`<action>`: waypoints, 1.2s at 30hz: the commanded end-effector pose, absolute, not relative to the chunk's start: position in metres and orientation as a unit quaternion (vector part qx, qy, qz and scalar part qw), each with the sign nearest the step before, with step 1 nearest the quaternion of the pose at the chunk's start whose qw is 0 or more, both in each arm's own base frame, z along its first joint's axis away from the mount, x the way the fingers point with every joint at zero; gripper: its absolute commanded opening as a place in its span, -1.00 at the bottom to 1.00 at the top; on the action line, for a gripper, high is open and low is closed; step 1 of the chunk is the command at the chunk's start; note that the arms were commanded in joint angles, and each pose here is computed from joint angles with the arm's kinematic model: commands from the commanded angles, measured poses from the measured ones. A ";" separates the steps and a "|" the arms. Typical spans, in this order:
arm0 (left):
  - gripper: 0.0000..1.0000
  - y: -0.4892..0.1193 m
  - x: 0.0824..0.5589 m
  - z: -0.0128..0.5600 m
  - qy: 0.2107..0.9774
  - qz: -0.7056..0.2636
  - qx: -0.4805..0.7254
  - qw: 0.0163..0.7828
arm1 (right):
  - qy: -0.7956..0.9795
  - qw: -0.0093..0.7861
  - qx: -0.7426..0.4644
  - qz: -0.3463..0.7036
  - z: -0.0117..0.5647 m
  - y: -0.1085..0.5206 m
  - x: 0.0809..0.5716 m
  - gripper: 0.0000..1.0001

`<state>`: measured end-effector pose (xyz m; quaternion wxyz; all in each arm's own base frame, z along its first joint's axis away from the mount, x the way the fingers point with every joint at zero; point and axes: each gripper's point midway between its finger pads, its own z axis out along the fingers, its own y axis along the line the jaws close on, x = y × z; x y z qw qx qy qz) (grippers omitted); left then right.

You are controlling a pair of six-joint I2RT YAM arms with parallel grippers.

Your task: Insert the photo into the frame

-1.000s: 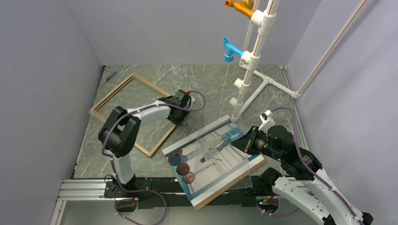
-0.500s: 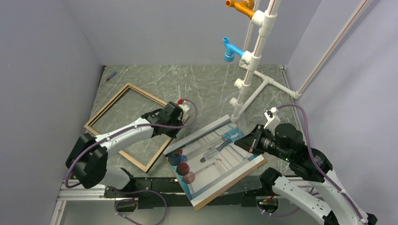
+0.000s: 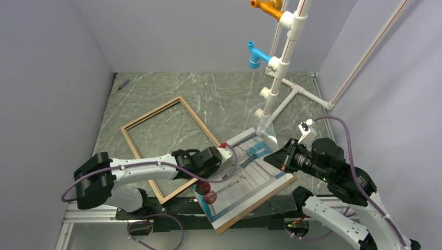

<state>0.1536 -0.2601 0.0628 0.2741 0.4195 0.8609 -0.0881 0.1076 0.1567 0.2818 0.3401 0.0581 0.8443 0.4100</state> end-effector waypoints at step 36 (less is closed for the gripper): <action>0.99 -0.058 0.177 0.061 0.942 -0.015 -0.225 0.249 | 0.828 0.372 0.073 0.414 0.272 0.162 0.127 -1.00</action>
